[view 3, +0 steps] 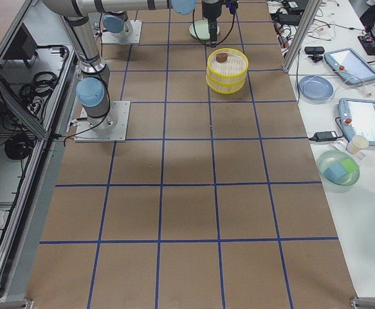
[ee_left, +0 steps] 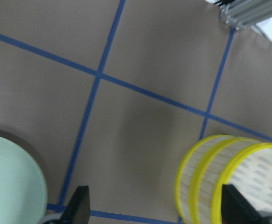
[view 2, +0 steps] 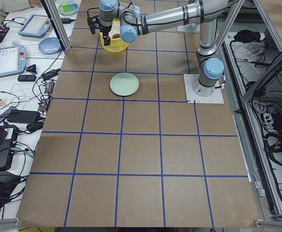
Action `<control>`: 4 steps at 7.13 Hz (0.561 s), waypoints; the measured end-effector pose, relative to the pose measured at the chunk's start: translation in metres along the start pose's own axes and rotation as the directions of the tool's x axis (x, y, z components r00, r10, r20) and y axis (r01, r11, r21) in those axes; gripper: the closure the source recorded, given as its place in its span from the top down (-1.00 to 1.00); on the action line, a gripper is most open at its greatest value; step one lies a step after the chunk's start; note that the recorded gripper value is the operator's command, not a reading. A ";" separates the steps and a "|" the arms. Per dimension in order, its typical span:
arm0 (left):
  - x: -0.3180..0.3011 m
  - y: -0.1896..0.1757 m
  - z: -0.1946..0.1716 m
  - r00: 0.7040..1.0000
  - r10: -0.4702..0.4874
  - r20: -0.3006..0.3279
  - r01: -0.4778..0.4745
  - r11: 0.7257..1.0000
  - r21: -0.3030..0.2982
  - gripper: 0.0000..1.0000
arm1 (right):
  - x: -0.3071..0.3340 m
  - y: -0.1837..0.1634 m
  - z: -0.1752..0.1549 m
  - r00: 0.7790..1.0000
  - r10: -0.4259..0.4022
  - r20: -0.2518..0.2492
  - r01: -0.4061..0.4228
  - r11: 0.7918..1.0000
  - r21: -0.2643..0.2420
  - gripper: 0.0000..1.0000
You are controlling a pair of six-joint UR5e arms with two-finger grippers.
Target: Stack buns with steamer
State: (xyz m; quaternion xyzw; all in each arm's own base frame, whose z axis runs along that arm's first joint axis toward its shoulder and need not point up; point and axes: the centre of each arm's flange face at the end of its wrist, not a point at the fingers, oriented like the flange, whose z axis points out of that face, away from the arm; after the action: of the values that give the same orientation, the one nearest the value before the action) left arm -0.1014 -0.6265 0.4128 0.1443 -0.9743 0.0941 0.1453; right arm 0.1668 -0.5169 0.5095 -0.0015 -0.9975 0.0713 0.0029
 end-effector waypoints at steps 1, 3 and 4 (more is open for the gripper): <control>-0.027 0.002 -0.017 0.986 0.138 0.094 -0.135 0.990 -0.044 1.00 | 0.001 0.000 -0.001 1.000 -0.004 -0.005 0.004 1.000 0.003 1.00; -0.048 0.021 -0.052 0.919 0.337 0.207 -0.310 0.939 -0.150 1.00 | 0.001 0.000 -0.001 1.000 -0.005 -0.007 0.006 1.000 0.005 1.00; -0.046 0.040 -0.074 0.902 0.372 0.218 -0.333 0.922 -0.195 1.00 | 0.001 0.000 -0.001 1.000 -0.006 -0.006 0.006 1.000 0.004 1.00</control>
State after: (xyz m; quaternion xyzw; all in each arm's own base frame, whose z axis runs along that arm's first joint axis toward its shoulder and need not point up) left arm -0.0526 -0.5601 0.4624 -0.0358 -0.9990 0.0248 0.0121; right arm 0.1659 -0.5165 0.5100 0.0013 -0.9973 0.0733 0.0059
